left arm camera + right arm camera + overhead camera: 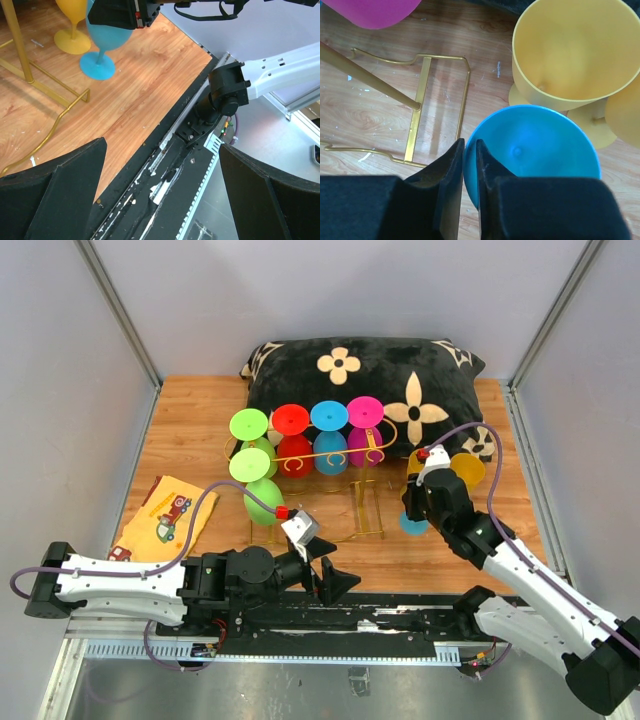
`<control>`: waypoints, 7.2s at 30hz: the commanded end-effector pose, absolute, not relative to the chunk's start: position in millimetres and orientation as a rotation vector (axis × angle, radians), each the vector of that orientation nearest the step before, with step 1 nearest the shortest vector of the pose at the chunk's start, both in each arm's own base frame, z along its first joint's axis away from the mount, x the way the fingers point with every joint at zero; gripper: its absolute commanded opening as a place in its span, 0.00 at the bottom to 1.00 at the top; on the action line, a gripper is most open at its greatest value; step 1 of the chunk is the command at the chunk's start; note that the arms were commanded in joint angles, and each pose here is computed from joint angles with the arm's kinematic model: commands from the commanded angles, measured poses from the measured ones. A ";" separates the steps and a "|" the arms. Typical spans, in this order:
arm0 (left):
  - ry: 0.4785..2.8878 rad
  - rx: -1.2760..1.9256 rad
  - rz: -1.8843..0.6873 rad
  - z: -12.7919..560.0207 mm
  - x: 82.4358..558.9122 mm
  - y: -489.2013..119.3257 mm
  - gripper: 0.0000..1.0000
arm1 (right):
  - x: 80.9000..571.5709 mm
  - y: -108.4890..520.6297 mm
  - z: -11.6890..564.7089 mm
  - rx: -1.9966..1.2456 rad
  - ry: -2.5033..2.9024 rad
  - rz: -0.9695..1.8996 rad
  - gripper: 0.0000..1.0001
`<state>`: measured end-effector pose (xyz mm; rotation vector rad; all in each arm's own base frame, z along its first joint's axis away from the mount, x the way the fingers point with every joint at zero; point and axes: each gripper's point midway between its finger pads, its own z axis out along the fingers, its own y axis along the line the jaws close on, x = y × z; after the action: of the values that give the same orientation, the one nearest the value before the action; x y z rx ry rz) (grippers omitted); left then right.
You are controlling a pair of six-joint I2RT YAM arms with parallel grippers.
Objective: Take the wine glass off the wine glass rack
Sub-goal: Place the wine glass at the center of the board, then pick up the wine glass from the wine rack.
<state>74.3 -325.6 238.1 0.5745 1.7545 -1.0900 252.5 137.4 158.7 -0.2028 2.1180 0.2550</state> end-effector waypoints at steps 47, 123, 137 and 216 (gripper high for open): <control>1.595 0.042 -0.947 449.2 163.0 -220.1 1.00 | 169.0 110.7 260.2 -0.001 1.841 0.647 0.69; 1.624 -0.486 -0.806 374.7 208.7 -113.4 0.43 | 164.5 111.3 273.5 0.022 1.856 0.676 0.71; 1.663 -0.502 -0.772 361.5 207.8 -110.0 0.49 | 164.3 109.9 274.3 0.028 1.857 0.671 0.71; 1.433 -0.712 -1.271 383.9 187.5 -125.5 0.00 | 158.5 103.9 269.3 0.064 1.852 0.681 0.72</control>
<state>188.0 -126.2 373.8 -0.6934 1.4807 -1.2216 160.5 105.2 264.0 0.0508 1.8722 0.6672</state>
